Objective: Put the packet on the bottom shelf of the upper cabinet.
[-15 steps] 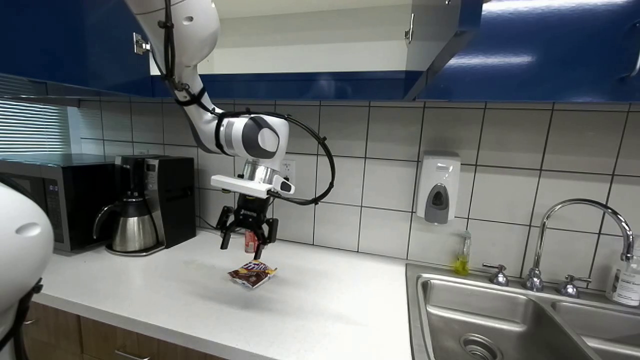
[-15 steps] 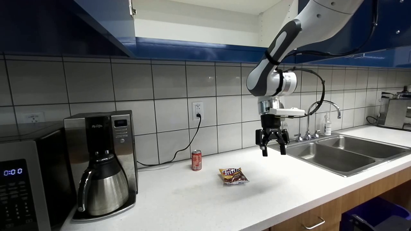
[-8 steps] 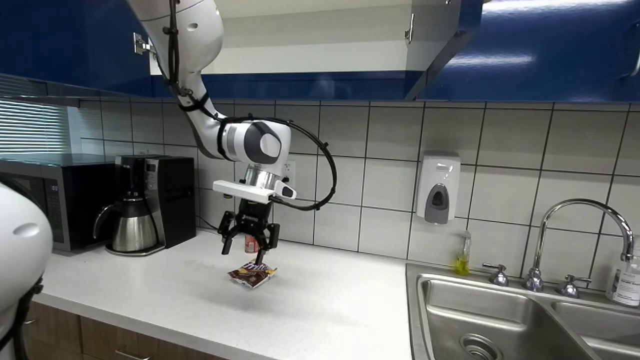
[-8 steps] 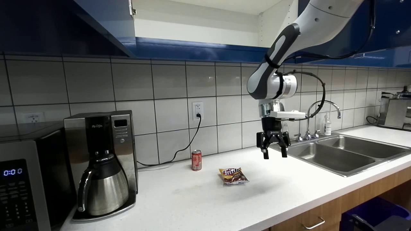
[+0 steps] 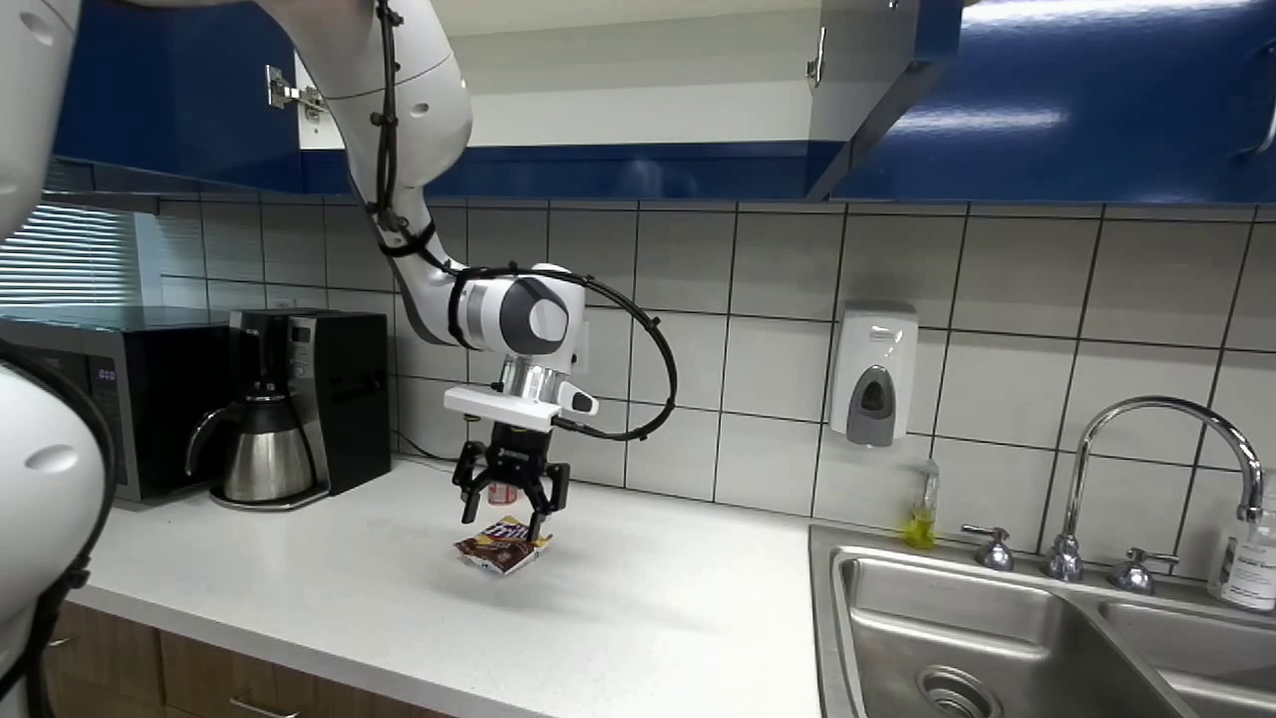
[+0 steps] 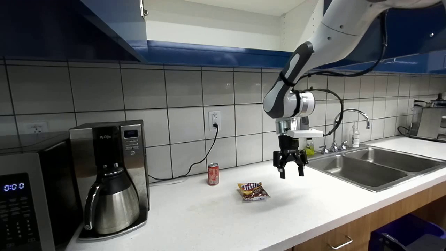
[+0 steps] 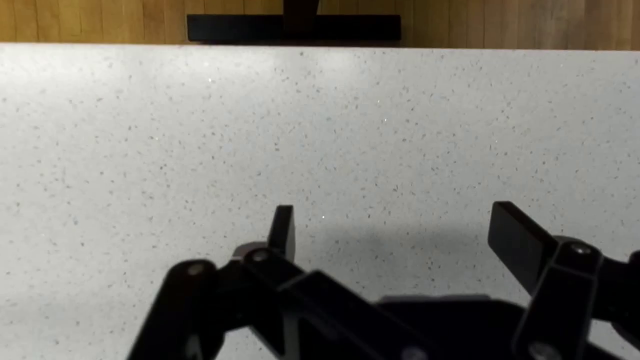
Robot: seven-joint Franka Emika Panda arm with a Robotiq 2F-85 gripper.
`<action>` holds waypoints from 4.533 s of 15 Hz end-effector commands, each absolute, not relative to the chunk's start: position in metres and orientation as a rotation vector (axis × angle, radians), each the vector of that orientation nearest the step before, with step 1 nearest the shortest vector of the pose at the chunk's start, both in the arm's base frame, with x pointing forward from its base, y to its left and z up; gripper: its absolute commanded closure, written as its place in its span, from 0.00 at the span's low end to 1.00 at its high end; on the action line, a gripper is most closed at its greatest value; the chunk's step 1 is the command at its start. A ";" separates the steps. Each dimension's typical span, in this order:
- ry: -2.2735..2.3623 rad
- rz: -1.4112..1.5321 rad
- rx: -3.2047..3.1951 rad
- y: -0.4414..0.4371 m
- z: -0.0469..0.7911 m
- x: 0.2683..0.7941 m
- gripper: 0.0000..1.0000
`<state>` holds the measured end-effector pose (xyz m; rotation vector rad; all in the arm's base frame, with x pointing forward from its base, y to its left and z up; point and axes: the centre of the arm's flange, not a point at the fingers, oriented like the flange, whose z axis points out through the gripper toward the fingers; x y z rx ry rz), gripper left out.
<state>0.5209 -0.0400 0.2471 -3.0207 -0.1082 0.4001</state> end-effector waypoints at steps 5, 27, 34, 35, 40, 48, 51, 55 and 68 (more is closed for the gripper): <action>-0.318 0.386 -3.003 -0.013 0.216 0.582 0.00; -0.460 0.324 -3.018 0.026 0.174 0.650 0.00; -0.470 0.322 -3.011 0.033 0.163 0.658 0.00; -0.473 0.321 -3.010 0.034 0.162 0.659 0.00; -0.478 0.326 -3.007 0.036 0.155 0.664 0.00; -0.474 0.320 -3.008 0.035 0.152 0.668 0.60; -0.471 0.315 -3.010 0.033 0.154 0.669 0.82; -0.461 0.303 -3.019 0.030 0.162 0.672 1.00; -0.448 0.299 -3.018 0.029 0.181 0.669 1.00</action>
